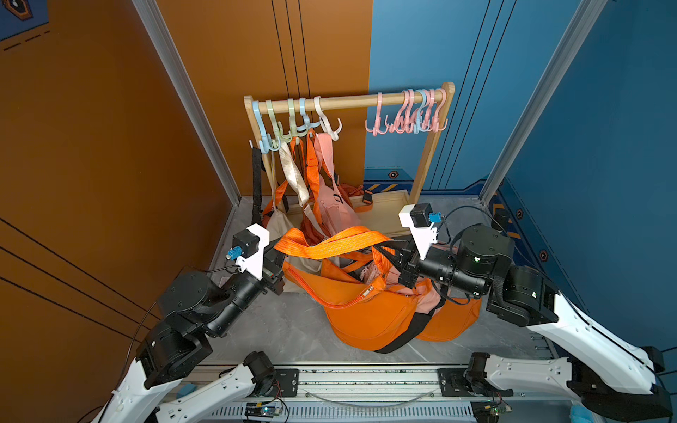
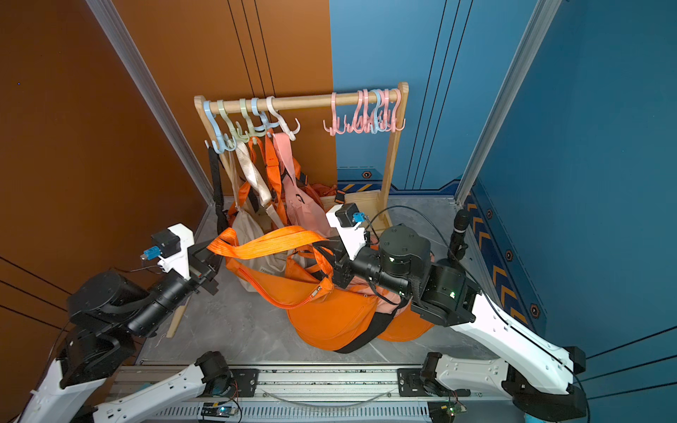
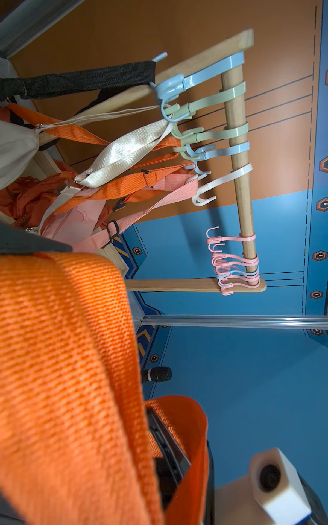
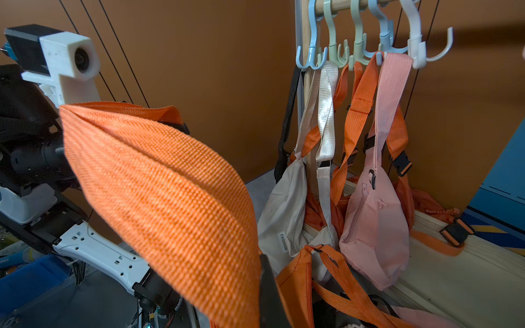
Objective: Take the bag off the hook
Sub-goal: Place the bag inside the bag.
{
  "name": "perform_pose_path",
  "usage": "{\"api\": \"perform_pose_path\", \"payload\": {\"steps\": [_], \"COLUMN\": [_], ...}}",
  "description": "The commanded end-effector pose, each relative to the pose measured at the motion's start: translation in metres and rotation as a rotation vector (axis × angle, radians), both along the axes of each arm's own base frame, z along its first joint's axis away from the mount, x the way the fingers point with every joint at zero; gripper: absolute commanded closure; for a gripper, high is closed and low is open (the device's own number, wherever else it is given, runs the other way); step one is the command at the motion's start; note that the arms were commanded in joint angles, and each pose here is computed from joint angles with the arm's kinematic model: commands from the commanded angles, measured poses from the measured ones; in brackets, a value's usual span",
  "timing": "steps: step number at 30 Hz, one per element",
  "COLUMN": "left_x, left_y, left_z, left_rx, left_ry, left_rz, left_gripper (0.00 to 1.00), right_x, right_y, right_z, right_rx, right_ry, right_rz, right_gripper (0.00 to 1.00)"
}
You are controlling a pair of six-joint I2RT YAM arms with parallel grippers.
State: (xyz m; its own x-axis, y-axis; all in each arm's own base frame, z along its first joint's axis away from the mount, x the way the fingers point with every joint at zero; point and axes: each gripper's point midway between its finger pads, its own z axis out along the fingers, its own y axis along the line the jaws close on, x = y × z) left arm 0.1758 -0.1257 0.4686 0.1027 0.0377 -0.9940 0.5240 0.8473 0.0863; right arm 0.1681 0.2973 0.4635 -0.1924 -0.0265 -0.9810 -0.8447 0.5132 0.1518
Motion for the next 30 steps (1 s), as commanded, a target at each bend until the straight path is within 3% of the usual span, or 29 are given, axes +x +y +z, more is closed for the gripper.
{"api": "perform_pose_path", "payload": {"steps": [1, 6, 16, 30], "left_x": [0.001, 0.013, 0.051, 0.096], "left_y": [0.011, 0.017, -0.021, -0.055], "left_z": [-0.020, -0.055, -0.131, -0.157], "left_rx": [0.008, 0.052, 0.099, 0.072], "left_ry": [0.043, 0.094, 0.221, 0.285], "left_rz": [0.049, 0.136, 0.167, 0.183], "left_gripper": [1.00, 1.00, 1.00, 1.00], "right_x": [-0.003, 0.006, 0.056, 0.094], "right_y": [-0.008, -0.007, -0.018, -0.069], "right_z": [-0.003, -0.029, -0.119, -0.169], "right_rx": [0.008, -0.001, -0.150, -0.140], "right_ry": [-0.010, 0.017, 0.154, 0.250], "right_rz": [-0.034, -0.078, -0.289, -0.477], "right_gripper": [1.00, 1.00, 1.00, 1.00]}}
